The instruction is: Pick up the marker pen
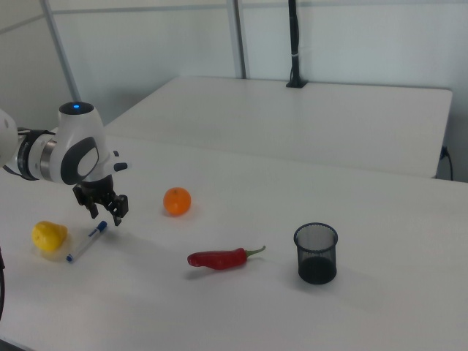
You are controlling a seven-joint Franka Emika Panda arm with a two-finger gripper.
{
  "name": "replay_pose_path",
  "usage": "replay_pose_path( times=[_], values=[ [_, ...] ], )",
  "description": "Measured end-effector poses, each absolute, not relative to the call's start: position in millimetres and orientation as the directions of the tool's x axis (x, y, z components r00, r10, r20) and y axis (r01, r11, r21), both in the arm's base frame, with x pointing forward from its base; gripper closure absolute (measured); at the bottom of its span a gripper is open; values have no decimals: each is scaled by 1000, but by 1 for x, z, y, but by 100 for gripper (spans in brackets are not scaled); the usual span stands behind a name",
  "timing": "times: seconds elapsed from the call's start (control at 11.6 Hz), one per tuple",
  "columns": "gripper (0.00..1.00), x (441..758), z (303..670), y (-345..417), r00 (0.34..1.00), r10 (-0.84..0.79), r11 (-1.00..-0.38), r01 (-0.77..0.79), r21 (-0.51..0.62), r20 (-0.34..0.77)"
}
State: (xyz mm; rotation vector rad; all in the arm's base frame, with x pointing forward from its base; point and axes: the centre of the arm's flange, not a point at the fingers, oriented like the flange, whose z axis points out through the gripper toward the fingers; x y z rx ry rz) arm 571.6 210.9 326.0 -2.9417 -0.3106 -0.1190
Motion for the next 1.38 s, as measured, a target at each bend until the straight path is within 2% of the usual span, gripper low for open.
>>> replay_pose_path(
  times=[0.17, 0.26, 0.43, 0.95, 1.12, 1.38],
  values=[
    [4, 576, 332, 210, 976, 187, -963, 204, -173, 110],
    [0, 580, 337, 208, 976, 181, -964, 200, -174, 121],
    [0, 589, 356, 192, 979, 147, -970, 171, -171, 143],
    [0, 607, 457, 108, 998, 33, -992, 40, -121, 60],
    [0, 601, 489, 86, 999, -7, -995, -2, -103, 48],
    [0, 567, 566, 38, 996, -84, -994, -82, -69, 25]
  ],
)
